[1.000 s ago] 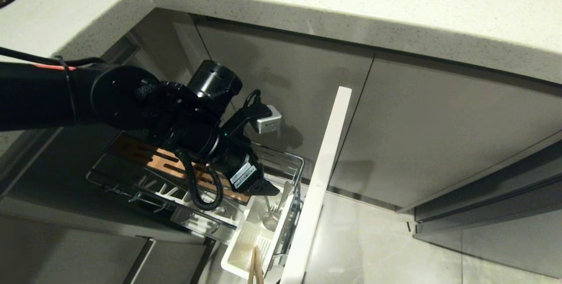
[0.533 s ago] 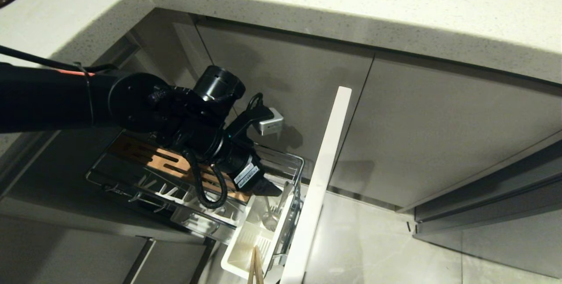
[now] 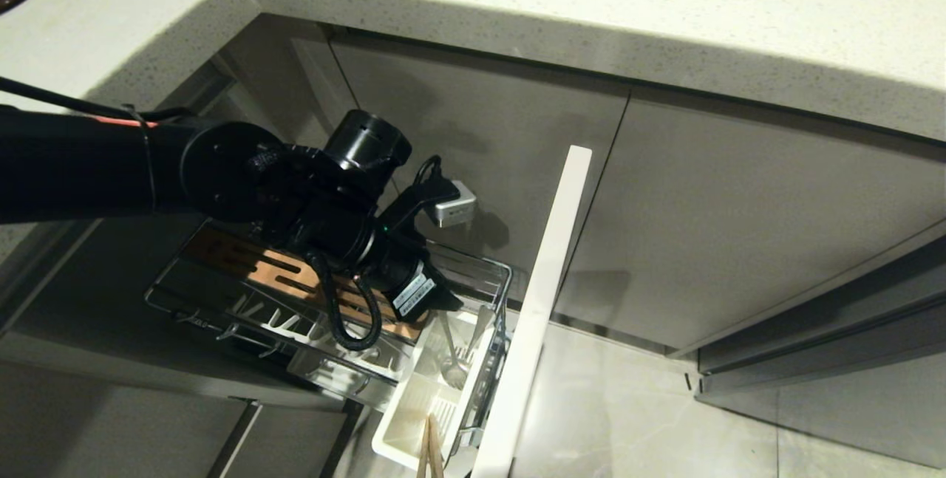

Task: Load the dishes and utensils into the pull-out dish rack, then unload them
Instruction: Take the fork out of the cupboard

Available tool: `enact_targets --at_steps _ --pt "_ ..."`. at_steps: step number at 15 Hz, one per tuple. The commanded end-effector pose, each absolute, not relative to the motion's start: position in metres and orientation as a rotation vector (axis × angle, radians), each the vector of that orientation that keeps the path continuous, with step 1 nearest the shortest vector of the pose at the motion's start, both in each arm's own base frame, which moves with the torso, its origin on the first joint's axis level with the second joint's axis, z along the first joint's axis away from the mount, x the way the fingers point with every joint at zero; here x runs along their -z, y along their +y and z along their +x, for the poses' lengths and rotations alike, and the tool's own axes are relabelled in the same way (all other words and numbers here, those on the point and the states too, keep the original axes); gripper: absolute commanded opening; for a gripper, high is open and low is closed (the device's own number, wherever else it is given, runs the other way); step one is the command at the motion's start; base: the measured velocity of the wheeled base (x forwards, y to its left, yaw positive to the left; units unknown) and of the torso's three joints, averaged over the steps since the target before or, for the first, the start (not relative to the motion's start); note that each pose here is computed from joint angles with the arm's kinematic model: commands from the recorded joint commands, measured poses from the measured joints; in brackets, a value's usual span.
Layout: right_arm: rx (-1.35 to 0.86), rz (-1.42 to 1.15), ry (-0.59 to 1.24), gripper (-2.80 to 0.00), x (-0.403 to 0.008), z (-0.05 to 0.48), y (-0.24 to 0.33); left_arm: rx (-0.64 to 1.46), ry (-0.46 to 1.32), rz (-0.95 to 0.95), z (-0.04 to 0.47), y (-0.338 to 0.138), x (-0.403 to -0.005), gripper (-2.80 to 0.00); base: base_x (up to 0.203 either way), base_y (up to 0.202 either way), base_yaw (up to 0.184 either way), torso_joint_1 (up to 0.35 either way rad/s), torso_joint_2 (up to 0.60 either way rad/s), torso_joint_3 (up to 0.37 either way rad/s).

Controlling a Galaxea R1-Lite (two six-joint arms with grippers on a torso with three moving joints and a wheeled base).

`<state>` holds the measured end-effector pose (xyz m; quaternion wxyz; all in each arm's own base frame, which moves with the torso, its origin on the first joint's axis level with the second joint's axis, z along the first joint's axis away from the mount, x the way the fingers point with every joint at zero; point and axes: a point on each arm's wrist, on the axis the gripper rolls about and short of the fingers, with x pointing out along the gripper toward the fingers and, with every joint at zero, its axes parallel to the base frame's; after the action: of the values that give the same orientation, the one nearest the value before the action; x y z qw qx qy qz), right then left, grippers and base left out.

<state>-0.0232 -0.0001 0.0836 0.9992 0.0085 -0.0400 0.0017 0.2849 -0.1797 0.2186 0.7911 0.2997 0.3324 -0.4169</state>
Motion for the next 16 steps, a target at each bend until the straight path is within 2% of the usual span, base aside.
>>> enact_targets --at_steps 1,9,16 --pt "-0.004 0.017 -0.053 -2.8 -0.076 -0.021 0.0 0.91 0.711 0.639 0.284 -0.179 -0.22 -2.8 0.0 0.0 0.0 0.0 0.0 0.0" --pt "-0.004 0.017 -0.054 -2.8 -0.076 -0.021 0.0 0.919 0.671 0.621 0.274 -0.174 -0.234 -2.8 0.0 0.0 0.0 0.0 0.0 0.0" --pt "-0.004 0.017 -0.054 -2.8 -0.076 -0.021 0.0 0.913 0.599 0.6 0.232 -0.15 -0.273 -2.8 0.0 0.0 0.0 0.0 0.0 0.0"
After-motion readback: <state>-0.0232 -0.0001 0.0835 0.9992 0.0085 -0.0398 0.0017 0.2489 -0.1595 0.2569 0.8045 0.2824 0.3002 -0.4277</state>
